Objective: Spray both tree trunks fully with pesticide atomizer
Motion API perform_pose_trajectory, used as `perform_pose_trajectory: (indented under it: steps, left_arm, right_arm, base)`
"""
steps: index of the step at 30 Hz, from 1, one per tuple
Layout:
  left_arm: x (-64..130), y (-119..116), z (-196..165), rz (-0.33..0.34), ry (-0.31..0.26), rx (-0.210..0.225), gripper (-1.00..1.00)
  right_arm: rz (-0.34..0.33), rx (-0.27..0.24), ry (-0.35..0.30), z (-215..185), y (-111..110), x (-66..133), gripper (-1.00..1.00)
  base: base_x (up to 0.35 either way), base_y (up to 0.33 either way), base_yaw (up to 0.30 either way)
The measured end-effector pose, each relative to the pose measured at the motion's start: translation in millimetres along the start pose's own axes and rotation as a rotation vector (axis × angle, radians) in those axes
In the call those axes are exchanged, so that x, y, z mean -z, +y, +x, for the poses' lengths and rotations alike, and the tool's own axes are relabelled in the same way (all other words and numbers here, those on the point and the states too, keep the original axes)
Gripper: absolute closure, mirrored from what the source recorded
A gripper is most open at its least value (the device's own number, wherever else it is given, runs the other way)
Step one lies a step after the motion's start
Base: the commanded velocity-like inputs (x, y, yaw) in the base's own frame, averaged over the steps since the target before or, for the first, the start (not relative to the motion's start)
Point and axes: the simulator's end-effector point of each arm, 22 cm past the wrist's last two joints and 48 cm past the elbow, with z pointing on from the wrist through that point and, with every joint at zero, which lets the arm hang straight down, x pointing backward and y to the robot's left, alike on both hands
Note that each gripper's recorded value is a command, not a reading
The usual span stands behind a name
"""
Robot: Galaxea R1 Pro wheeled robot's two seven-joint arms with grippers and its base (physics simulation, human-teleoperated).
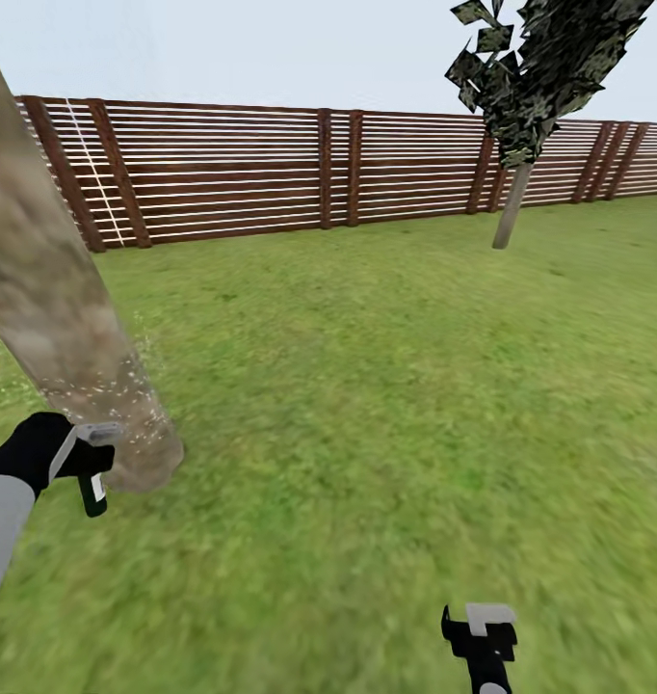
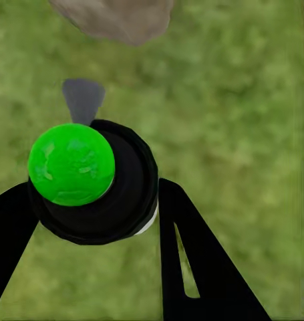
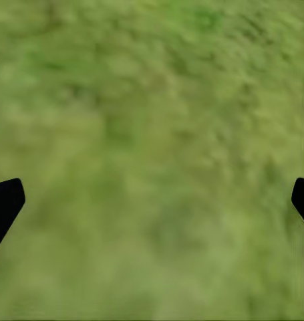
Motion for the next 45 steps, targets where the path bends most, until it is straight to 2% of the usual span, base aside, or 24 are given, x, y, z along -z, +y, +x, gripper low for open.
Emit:
perform_pose_trajectory:
  steps: [4,7,9,12,13,14,15,16,17,19,20,22,23,25,26,28,30,32,34,36,37,39,41,45]
  left_arm:
    - [-15.8,-10.1,27.4,0.006,0.038,-0.020,1.00]
    - [-22.1,-10.7,28.5,0.005,0.009,-0.034,1.00]
    - [-26.5,-17.2,34.8,0.029,0.012,-0.019,1.00]
    - [-35.0,-20.0,53.0,0.040,0.028,-0.021,1.00]
    - [-38.2,-20.9,57.5,0.044,0.022,-0.028,1.00]
    - [-45.1,-24.0,60.0,0.060,-0.025,-0.054,1.00]
    - [-51.6,-36.2,66.2,0.111,-0.069,-0.097,1.00]
    - [-55.6,-65.2,80.4,0.227,-0.104,-0.201,1.00]
    - [-54.5,-84.5,88.4,0.303,-0.123,-0.291,1.00]
    - [-49.8,-112.6,101.3,0.417,-0.165,-0.450,1.00]
    - [-48.0,-121.8,109.2,0.458,-0.182,-0.520,1.00]
    - [-40.8,-139.2,126.4,0.552,-0.193,-0.651,1.00]
    - [-36.7,-146.0,137.1,0.598,-0.183,-0.721,1.00]
    - [-32.0,-153.0,157.2,0.658,-0.141,-0.822,1.00]
    - [-28.2,-155.8,167.8,0.692,-0.112,-0.866,1.00]
    - [-22.9,-162.2,180.5,0.738,-0.076,-0.909,1.00]
    - [-21.1,-179.4,193.2,0.770,-0.049,-0.962,1.00]
    - [-20.0,-202.1,208.1,0.799,-0.021,-1.028,1.00]
    - [-17.6,-223.3,215.6,0.825,-0.018,-1.057,1.00]
    - [-16.7,-236.9,222.5,0.834,-0.007,-1.093,1.00]
    - [-17.5,-237.0,224.2,0.830,-0.001,-1.106,1.00]
    - [-17.7,-243.5,229.4,0.830,0.010,-1.137,1.00]
    - [-16.9,-253.6,234.8,0.836,0.019,-1.168,1.00]
    - [-12.2,-281.7,247.2,0.858,0.032,-1.233,1.00]
  right_arm:
    - [0.000,0.000,0.000,0.1,0.1,0.0,-1.00]
    - [0.000,0.000,0.000,0.0,0.2,0.1,-1.00]
    - [0.001,-0.001,-0.001,-0.4,-0.2,-0.1,-1.00]
    - [0.003,-0.001,-0.001,-0.4,-0.7,-0.3,-1.00]
    - [0.002,-0.001,-0.001,-0.4,-1.0,-0.3,-1.00]
    - [0.001,0.000,-0.001,-0.6,-0.7,-0.4,-1.00]
    - [0.000,0.002,-0.002,-0.9,-0.1,-0.4,-1.00]
    - [-0.020,0.031,-0.015,-4.9,5.5,-0.5,-1.00]
    - [-0.045,0.074,-0.032,-9.4,12.4,-0.4,-1.00]
    - [-0.096,0.169,-0.074,-25.0,24.8,-2.8,-1.00]
    - [-0.145,0.206,-0.100,-37.7,35.4,-5.4,-1.00]
    - [-0.358,0.282,-0.133,-58.5,77.9,-2.6,-1.00]
    - [-0.459,0.314,-0.126,-65.5,94.7,0.8,-1.00]
    - [-0.605,0.349,-0.091,-70.4,116.4,10.1,-1.00]
    - [-0.682,0.363,-0.093,-79.2,127.0,17.1,-1.00]
    - [-0.848,0.394,-0.115,-96.1,147.5,38.8,-1.00]
    - [-0.956,0.419,-0.138,-108.3,158.4,56.3,-1.00]
    - [-0.991,0.427,-0.154,-115.9,163.3,63.3,-1.00]
    - [-1.007,0.433,-0.163,-119.9,169.9,67.3,-1.00]
    - [-1.040,0.485,-0.177,-121.7,183.6,76.0,-1.00]
    - [-1.048,0.501,-0.180,-121.7,186.8,78.2,1.00]
    - [-1.075,0.532,-0.195,-127.3,194.5,84.0,1.00]
    - [-1.149,0.554,-0.224,-139.5,209.2,101.9,1.00]
    - [-1.184,0.573,-0.261,-154.8,214.6,112.5,1.00]
  base:
    - [-0.156,-0.229,0.236]
    - [-0.166,-0.221,0.275]
    - [-0.131,-0.216,0.261]
    - [-0.296,-0.052,0.072]
    - [-0.334,-0.008,0.011]
    - [-0.325,-0.003,0.005]
    - [-0.262,-0.001,0.002]
    - [-0.228,-0.001,0.001]
    - [-0.206,0.000,0.000]
    - [-0.169,0.000,0.000]
    - [-0.150,0.000,0.000]
    - [-0.108,0.000,0.000]
    - [-0.042,0.000,0.000]
    - [-0.020,0.000,0.000]
    - [-0.007,0.000,0.000]
    - [-0.003,0.000,0.000]
    - [0.000,0.000,0.000]
    - [0.000,0.000,0.000]
    - [0.000,0.000,0.000]
    - [0.000,0.000,0.000]
    - [0.000,0.000,0.000]
    - [0.000,0.000,0.000]
    - [0.000,0.000,0.000]
    - [0.000,0.000,0.000]
